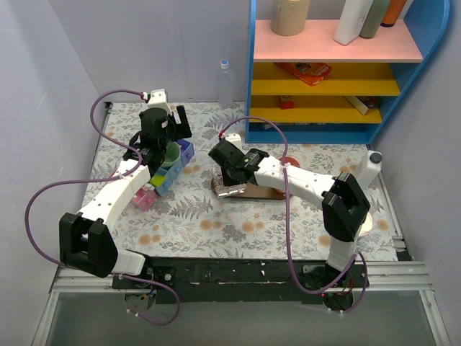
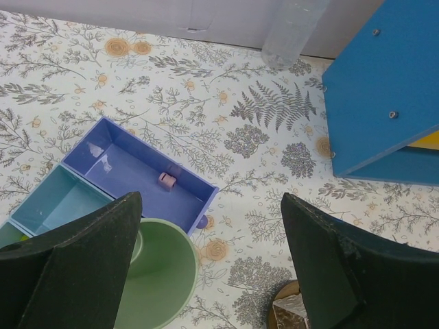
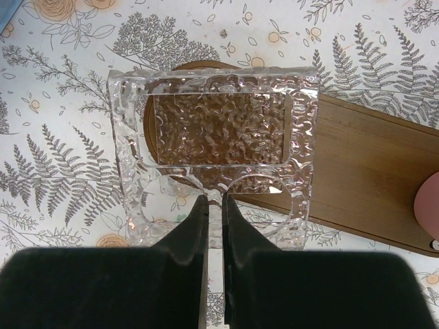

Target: Prepare toiletry sets of a toothbrush and toothpaste on the tray

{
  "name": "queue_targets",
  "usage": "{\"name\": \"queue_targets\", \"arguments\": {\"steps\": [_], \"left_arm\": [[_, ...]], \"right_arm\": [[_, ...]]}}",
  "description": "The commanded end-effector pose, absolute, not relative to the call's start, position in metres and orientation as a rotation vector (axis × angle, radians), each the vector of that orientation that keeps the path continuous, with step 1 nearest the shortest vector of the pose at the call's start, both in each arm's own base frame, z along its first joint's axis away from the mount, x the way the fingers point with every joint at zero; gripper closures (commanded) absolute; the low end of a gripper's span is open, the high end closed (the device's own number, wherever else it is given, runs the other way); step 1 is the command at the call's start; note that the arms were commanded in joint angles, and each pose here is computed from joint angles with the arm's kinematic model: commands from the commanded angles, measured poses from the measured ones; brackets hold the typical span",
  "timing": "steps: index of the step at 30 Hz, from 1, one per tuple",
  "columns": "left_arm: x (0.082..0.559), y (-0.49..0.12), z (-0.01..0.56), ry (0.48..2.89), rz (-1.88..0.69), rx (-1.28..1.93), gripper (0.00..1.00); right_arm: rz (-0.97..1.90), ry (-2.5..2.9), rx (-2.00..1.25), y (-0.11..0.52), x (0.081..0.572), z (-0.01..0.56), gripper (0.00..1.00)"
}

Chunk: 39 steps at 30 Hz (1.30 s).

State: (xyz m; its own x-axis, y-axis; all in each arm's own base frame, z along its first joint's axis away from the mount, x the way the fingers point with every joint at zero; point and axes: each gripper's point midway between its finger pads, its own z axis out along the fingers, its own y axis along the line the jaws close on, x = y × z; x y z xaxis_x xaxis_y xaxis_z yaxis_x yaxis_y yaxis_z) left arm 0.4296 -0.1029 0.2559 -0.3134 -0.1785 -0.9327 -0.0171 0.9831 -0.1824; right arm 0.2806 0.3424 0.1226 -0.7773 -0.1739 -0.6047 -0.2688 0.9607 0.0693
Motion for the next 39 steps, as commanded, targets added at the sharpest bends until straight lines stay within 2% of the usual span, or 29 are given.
{"name": "queue_targets", "arguments": {"steps": [1,11,25,39], "left_arm": [[0.429,-0.103,0.253,1.896,-0.168,-0.142,0.18],[0.428,-0.103,0.254,1.893,-0.172,-0.142,0.18],[0.429,-0.105,0.251,1.898,-0.184,-0.139,0.19],[0.431,-0.107,0.243,1.909,-0.188,-0.147,0.19]], "right_arm": [[0.185,2.469,-0.234,0.328,0.286,0.137,0.99],[0.162,2.425,-0.137,0.304,0.292,0.157,0.99],[0.043,2.458,-0.040,0.269,0.285,0.147,0.99],[0.069,2.461,0.105,0.266,0.294,0.148,0.99]]}}
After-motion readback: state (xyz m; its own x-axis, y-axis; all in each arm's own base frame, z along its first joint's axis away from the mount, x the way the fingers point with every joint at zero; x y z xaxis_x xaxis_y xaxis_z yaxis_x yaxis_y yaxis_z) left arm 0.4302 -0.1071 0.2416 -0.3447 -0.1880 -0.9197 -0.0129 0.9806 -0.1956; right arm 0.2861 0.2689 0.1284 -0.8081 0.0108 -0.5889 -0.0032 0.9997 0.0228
